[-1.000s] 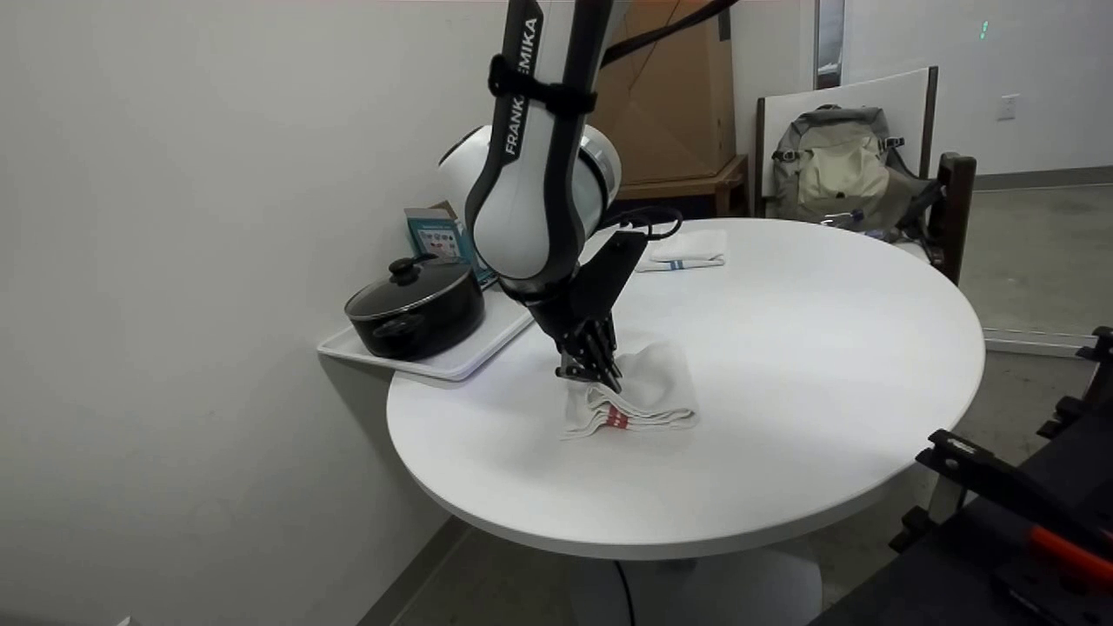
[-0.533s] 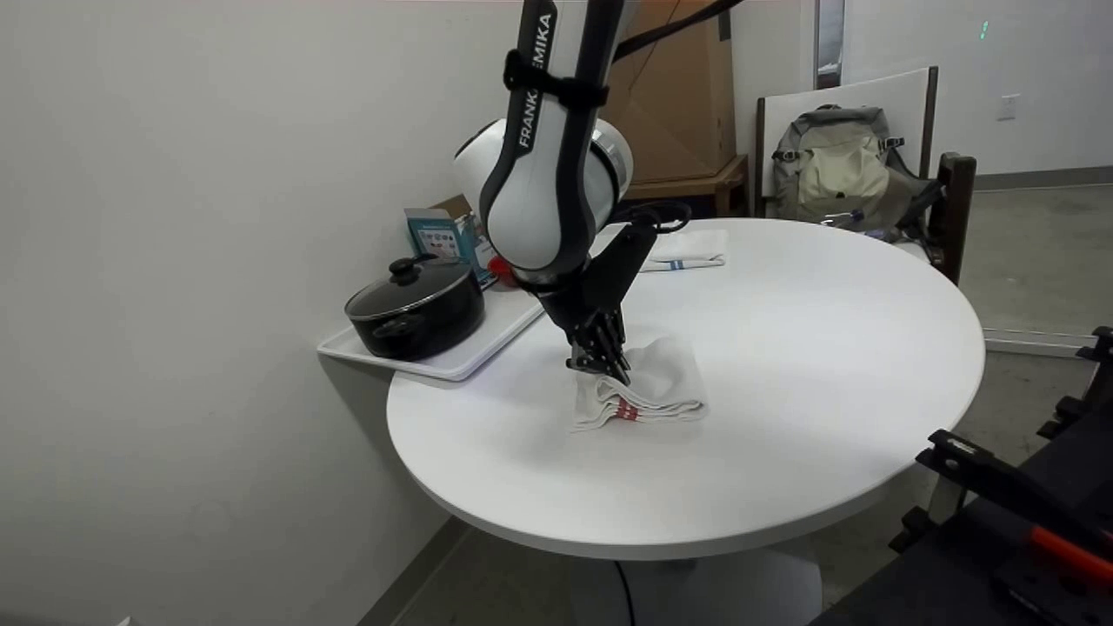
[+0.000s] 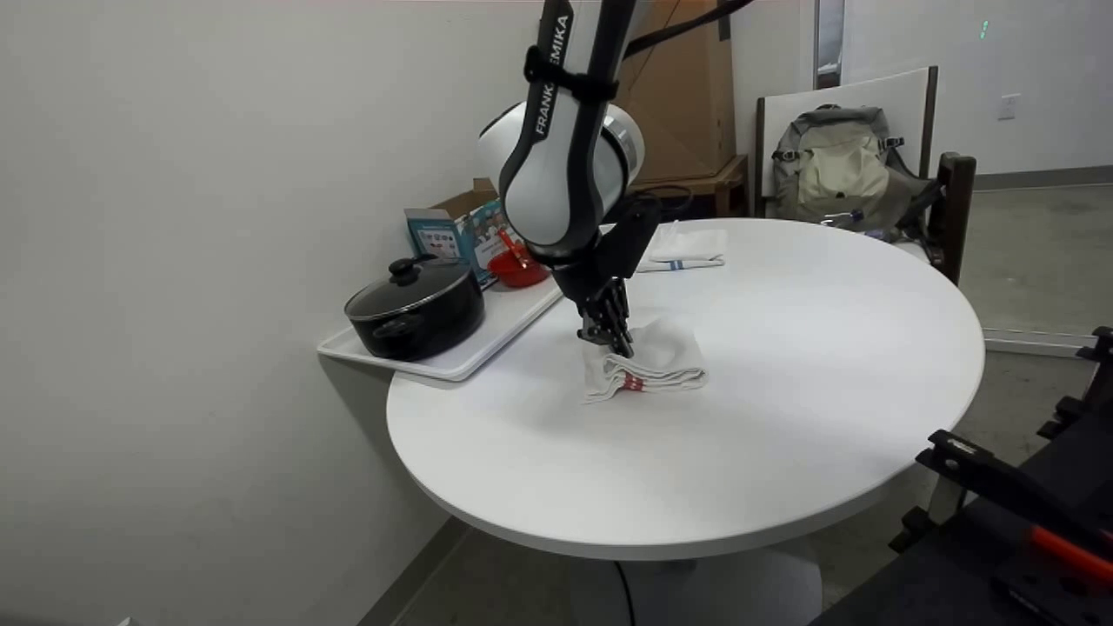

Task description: Use the white and red tea towel to wipe the table

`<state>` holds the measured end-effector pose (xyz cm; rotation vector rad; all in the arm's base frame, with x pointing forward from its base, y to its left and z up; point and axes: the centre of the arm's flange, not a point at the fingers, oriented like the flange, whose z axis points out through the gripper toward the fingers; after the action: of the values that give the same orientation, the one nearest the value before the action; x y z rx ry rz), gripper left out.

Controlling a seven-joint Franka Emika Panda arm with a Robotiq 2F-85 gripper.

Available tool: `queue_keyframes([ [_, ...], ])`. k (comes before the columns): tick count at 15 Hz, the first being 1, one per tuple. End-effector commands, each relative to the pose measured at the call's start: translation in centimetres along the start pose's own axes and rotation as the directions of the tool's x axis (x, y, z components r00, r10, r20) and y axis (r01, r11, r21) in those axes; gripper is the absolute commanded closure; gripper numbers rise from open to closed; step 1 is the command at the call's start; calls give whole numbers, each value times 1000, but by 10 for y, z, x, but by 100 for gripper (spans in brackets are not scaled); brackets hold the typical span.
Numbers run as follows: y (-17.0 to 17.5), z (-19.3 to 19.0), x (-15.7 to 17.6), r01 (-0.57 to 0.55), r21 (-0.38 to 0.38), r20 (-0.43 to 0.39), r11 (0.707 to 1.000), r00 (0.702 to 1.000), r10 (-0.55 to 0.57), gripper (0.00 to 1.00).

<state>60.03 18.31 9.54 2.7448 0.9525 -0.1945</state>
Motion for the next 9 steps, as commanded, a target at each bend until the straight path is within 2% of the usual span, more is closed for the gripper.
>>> queue_keyframes([
  [1,15,-5,36,93,-17,-61,996,994,-94,95],
  [9,20,16,94,205,-32,-73,978,976,-207,95],
])
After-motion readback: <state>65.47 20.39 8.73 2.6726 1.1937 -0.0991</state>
